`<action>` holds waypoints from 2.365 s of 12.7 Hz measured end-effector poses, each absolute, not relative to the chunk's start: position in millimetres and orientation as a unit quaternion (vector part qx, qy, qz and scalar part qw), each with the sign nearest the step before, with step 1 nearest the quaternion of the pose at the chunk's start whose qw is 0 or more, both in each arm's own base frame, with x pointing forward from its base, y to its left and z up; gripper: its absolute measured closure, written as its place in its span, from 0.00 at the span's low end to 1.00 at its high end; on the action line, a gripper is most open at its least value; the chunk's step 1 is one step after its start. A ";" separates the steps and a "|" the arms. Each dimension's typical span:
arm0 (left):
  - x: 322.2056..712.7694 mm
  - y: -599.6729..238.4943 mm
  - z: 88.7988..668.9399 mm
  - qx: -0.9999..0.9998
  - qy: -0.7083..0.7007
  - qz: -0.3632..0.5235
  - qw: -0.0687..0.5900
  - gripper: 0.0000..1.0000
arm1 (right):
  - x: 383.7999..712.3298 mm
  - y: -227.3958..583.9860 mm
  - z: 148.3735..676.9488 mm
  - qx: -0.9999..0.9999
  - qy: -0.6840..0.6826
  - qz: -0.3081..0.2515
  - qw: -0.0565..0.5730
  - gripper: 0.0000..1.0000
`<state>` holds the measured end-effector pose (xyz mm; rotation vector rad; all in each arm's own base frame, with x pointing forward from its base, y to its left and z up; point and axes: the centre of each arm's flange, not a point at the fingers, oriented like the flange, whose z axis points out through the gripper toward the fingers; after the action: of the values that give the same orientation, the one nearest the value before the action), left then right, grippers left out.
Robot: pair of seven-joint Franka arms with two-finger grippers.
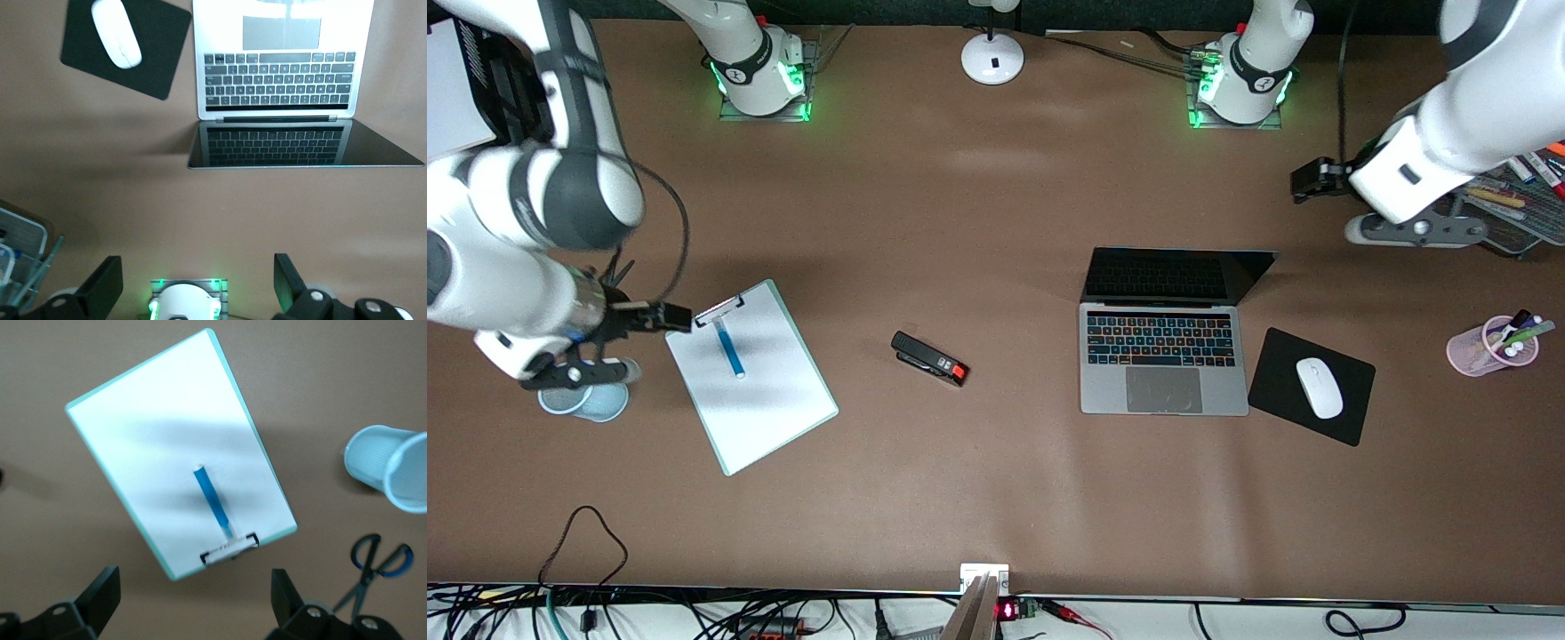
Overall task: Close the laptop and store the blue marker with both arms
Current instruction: 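Reach the right gripper to the blue marker while the left gripper reaches the laptop, then grasp the blue marker with the right gripper while the left gripper presses the lid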
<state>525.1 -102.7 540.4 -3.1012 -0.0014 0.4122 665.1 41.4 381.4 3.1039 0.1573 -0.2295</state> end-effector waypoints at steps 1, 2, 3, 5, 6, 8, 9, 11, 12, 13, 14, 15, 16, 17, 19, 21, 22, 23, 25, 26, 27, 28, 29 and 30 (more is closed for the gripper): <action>523.0 -112.0 528.2 -0.991 -0.006 0.134 0.009 0.00 | 669.2 41.6 362.2 0.995 0.056 -0.078 0.014 0.00; 520.4 -122.1 515.2 -0.991 -0.011 0.135 0.012 0.00 | 671.6 42.9 346.2 0.994 0.065 -0.083 0.014 0.00; 517.2 -132.6 503.0 -0.990 -0.018 0.136 0.016 0.00 | 673.5 44.0 334.4 0.993 0.078 -0.085 0.014 0.00; 509.1 -154.1 479.1 -0.990 -0.035 0.135 0.024 0.00 | 675.4 45.2 312.2 0.991 0.099 -0.093 0.013 0.00; 503.8 -165.1 466.4 -0.990 -0.039 0.135 0.028 0.00 | 676.3 45.7 298.5 0.990 0.104 -0.097 0.013 0.00; 493.5 -180.2 443.1 -0.989 -0.039 0.137 0.034 0.00 | 678.3 49.2 273.4 0.987 0.126 -0.101 0.013 0.00; 489.0 -184.2 432.5 -0.989 -0.039 0.139 0.036 0.00 | 678.6 52.7 261.7 0.985 0.140 -0.103 0.013 0.00; 483.3 -187.7 415.4 -0.989 -0.037 0.137 0.037 0.00 | 678.5 56.4 241.2 0.980 0.166 -0.108 0.013 0.00; 482.1 -188.2 409.1 -0.990 -0.037 0.133 0.035 0.00 | 679.4 55.9 232.7 0.977 0.183 -0.106 0.012 0.00; 481.6 -188.1 403.9 -0.990 -0.037 0.129 0.034 0.00 | 680.2 54.6 224.5 0.974 0.200 -0.104 0.011 0.00; 481.3 -188.0 399.2 -0.991 -0.038 0.123 0.031 0.00 | 680.7 53.1 217.3 0.971 0.215 -0.103 0.010 0.00; 480.9 -187.7 393.9 -0.992 -0.038 0.118 0.029 0.00 | 680.8 51.7 211.3 0.968 0.227 -0.104 0.009 0.00; 480.3 -187.4 388.0 -0.993 -0.038 0.112 0.027 0.00 | 680.9 50.5 207.3 0.966 0.236 -0.104 0.008 0.04; 479.8 -187.1 381.9 -0.993 -0.039 0.107 0.025 0.00 | 681.0 49.6 205.5 0.965 0.240 -0.103 0.008 0.05; 481.0 -187.3 370.6 -0.994 -0.039 0.103 0.021 0.00 | 680.8 49.4 204.6 0.965 0.241 -0.103 0.008 0.22; 484.5 -188.3 364.3 -0.994 -0.039 0.097 0.016 0.00 | 680.1 49.3 203.1 0.965 0.241 -0.104 0.008 0.28; 486.0 -188.8 362.7 -0.995 -0.039 0.094 0.014 0.00 | 679.5 49.2 200.6 0.965 0.241 -0.106 0.008 0.29; 487.6 -189.3 361.8 -0.995 -0.040 0.090 0.011 0.00 | 679.0 49.1 196.6 0.965 0.241 -0.107 0.008 0.29; 491.0 -190.3 359.4 -0.996 -0.040 0.081 0.006 0.00 | 677.6 49.2 190.3 0.964 0.242 -0.108 0.008 0.34; 493.5 -190.8 358.6 -0.996 -0.040 0.074 0.003 0.00 | 677.2 49.6 188.8 0.964 0.242 -0.109 0.008 0.34; 496.1 -190.5 359.3 -0.997 -0.042 0.067 -0.001 0.00 | 676.3 49.8 187.6 0.964 0.242 -0.110 0.007 0.40; 499.2 -190.4 361.1 -0.997 -0.043 0.057 -0.005 0.00 | 675.5 49.8 186.5 0.964 0.242 -0.111 0.007 0.41; 502.2 -190.7 361.7 -0.998 -0.044 0.049 -0.009 0.00 | 675.0 49.7 185.9 0.964 0.242 -0.112 0.007 0.46; 505.5 -191.3 360.2 -0.998 -0.044 0.042 -0.013 0.00 | 674.7 49.7 185.4 0.964 0.242 -0.113 0.007 0.48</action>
<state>505.5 -191.3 360.2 -3.1621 -0.1406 0.1331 674.7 49.7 185.4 3.0144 0.7568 -0.3527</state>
